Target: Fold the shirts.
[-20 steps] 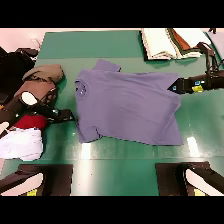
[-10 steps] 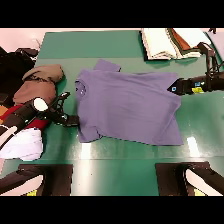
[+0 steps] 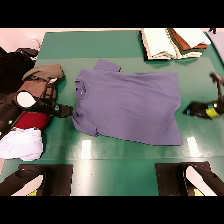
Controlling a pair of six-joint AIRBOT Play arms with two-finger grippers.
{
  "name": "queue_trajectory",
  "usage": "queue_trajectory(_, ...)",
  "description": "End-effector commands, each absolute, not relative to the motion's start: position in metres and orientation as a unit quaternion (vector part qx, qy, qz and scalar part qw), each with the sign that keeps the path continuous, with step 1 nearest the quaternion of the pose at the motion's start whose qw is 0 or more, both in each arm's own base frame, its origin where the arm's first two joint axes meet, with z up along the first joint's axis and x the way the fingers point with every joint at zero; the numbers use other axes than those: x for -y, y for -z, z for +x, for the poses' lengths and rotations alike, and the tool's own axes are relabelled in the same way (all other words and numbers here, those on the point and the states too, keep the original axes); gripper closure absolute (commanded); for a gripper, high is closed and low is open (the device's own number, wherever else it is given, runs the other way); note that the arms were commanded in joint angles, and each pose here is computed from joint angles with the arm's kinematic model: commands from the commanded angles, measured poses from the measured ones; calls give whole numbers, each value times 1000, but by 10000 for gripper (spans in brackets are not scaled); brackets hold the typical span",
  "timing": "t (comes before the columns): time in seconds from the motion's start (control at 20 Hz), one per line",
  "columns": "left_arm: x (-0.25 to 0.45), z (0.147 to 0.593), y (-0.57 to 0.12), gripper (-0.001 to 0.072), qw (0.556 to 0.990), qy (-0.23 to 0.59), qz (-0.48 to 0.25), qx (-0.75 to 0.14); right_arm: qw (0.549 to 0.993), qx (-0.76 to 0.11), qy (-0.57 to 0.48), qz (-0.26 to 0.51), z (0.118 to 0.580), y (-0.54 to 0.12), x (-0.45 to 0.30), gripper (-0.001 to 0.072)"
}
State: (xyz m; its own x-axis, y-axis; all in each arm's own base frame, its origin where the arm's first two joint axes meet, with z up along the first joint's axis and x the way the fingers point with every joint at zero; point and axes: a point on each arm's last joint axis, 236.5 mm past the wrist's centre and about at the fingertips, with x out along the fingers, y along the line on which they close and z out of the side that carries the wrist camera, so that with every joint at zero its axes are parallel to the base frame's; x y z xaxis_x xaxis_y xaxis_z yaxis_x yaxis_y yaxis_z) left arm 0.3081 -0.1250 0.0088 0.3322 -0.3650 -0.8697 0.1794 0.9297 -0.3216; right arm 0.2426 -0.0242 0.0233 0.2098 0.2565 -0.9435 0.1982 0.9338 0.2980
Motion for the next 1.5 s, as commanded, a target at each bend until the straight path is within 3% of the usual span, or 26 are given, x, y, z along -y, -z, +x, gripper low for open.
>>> queue_trajectory(0.0, 123, 307, -24, 683, 821, 168, -81, -539, 682, -681, 49, 261, 172, 35, 46, 158)
queue_trajectory(0.1, 124, 310, -25, 683, 824, 168, -83, -534, 654, -695, 58, 293, 153, 57, 42, 168)
queue_trajectory(0.15, 124, 310, -26, 683, 824, 169, -85, -534, 643, -703, 56, 300, 147, 66, 38, 222)
queue_trajectory(0.2, 125, 310, -26, 683, 824, 169, -87, -534, 634, -707, 49, 308, 145, 74, 32, 223)
queue_trajectory(0.5, 125, 311, -26, 683, 825, 170, -88, -532, 651, -690, 10, 317, 185, 97, 3, 289)
queue_trajectory(0.7, 125, 309, -27, 683, 823, 170, -88, -534, 666, -690, -29, 282, 197, 97, -22, 674)
queue_trajectory(0.8, 125, 311, -46, 683, 838, 172, -90, -511, 696, -672, -52, 247, 208, 76, -30, 697)
queue_trajectory(0.95, 120, 326, -140, 683, 894, 172, -87, -404, 786, -584, -87, 183, 253, -10, -32, 698)
queue_trajectory(1.15, 103, 307, -353, 684, 969, 180, -61, -157, 921, -361, -95, 108, 298, -205, -29, 698)
queue_trajectory(1.3, 91, 246, -490, 684, 980, 188, -57, 10, 973, -203, -92, 60, 281, -341, -32, 699)
queue_trajectory(1.45, 80, 191, -566, 685, 973, 189, -56, 119, 990, -105, -93, 19, 250, -432, -39, 699)
